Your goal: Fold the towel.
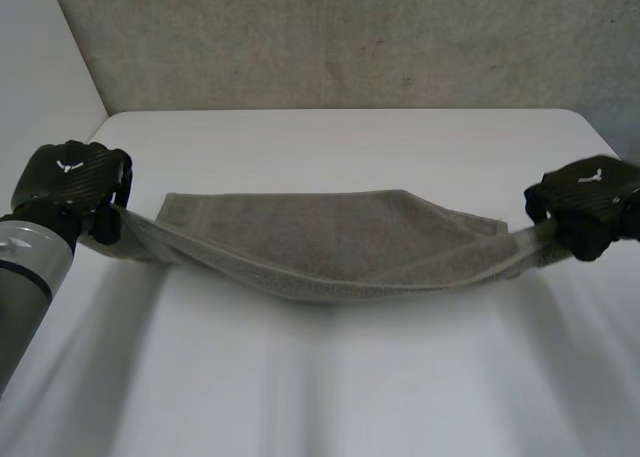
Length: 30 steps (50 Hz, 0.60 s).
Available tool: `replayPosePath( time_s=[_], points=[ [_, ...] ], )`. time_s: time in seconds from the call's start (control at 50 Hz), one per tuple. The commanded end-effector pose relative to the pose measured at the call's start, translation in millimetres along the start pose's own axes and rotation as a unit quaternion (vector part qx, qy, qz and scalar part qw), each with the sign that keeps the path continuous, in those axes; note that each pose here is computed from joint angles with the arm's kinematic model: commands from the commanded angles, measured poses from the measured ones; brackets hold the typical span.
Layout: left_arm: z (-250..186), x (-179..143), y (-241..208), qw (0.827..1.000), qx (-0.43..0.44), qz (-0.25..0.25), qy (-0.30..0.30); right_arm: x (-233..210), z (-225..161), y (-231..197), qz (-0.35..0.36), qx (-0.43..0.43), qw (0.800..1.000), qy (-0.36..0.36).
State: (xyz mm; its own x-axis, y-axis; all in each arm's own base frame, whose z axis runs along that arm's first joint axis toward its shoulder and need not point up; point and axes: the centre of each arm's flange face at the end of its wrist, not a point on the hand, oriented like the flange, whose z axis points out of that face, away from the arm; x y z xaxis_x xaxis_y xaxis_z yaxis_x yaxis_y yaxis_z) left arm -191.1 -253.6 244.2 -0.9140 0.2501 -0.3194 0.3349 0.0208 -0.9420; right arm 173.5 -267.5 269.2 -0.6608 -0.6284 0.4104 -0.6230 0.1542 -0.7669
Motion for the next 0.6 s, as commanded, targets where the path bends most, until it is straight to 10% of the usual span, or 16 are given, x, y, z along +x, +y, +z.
replayPosePath(
  time_s=[0.02, 0.28, 0.6],
  points=[
    [18.0, -2.5, 0.8, 1.0, 0.006, 0.003, -0.006, -3.3, 9.5, 10.1, 0.003, -0.039, 0.999, -0.032],
    [9.9, -31.5, -51.6, 0.994, 0.094, -0.004, -0.052, 53.8, -33.9, -23.4, -0.021, 0.036, 0.994, 0.102],
    [51.5, -7.2, -1.7, 1.0, 0.013, -0.007, -0.011, 30.4, 21.6, 6.7, -0.006, -0.033, 0.999, -0.003]
  ],
)
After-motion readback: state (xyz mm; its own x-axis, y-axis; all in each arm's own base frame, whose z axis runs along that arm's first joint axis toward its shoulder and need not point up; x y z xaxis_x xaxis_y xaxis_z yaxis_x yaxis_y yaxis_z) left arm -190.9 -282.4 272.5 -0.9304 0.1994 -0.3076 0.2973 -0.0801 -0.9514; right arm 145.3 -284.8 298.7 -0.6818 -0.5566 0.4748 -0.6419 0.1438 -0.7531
